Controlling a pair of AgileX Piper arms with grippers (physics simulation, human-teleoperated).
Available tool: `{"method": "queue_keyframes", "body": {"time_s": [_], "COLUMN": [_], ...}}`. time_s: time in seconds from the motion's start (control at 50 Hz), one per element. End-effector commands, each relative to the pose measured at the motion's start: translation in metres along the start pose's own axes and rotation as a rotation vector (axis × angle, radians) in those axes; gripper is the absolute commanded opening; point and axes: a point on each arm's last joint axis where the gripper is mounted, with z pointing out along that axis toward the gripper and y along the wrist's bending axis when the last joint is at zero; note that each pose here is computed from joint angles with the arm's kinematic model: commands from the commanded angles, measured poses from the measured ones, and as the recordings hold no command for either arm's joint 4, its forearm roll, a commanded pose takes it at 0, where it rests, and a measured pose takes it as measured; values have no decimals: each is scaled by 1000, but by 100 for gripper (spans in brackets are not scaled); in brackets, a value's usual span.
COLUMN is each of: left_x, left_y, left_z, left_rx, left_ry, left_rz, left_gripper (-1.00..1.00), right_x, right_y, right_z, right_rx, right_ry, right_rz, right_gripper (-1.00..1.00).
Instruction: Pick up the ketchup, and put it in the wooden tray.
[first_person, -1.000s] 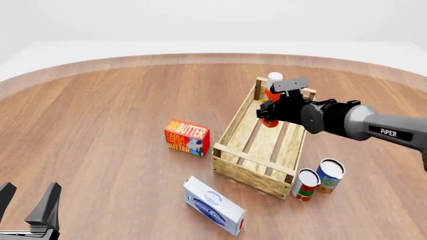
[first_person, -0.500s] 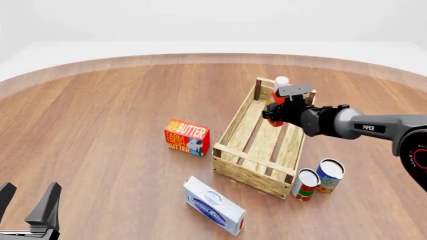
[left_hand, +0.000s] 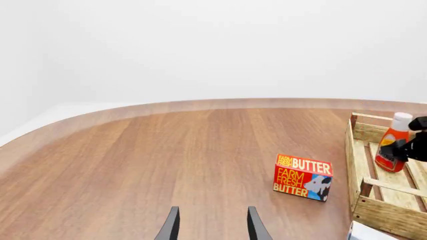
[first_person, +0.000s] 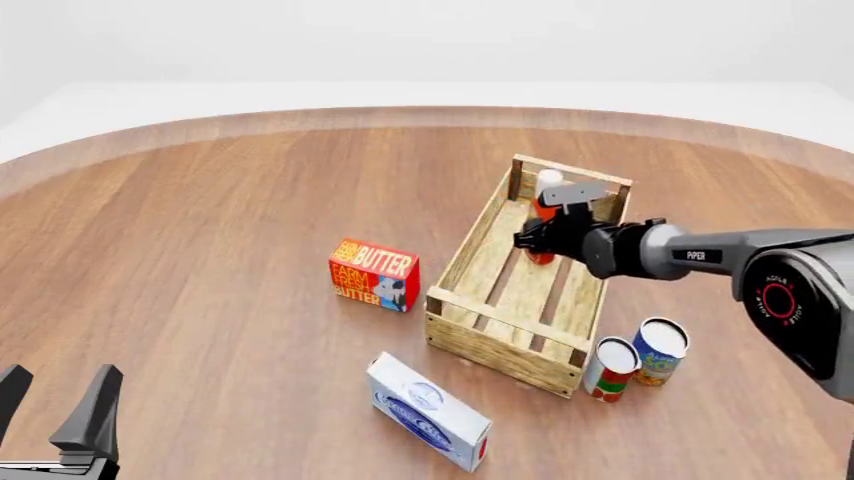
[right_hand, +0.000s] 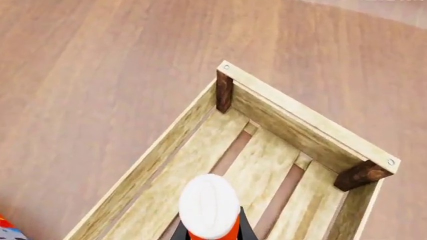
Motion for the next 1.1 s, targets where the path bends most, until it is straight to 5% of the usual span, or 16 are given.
{"method": "queue_keyframes", "body": {"time_s": [0.02, 0.58, 0.6, 1.1], "left_x": [0, 0, 0, 0], "left_y": [0, 0, 0, 0], "left_z": [0, 0, 0, 0], "left_rx": [0, 0, 0, 0], "left_ry": [0, 0, 0, 0], "left_rz": [0, 0, 0, 0], "left_gripper": [100, 100, 100, 100], "right_x": [1, 1, 1, -2], "right_y": [3, 3, 4, 0], "right_z": [5, 11, 11, 3], "right_rx": [-4, -5, -6, 1], "right_ry": [4, 37, 38, 4], "right_rz": [22, 13, 12, -14], "right_gripper": [-100, -100, 100, 100]}}
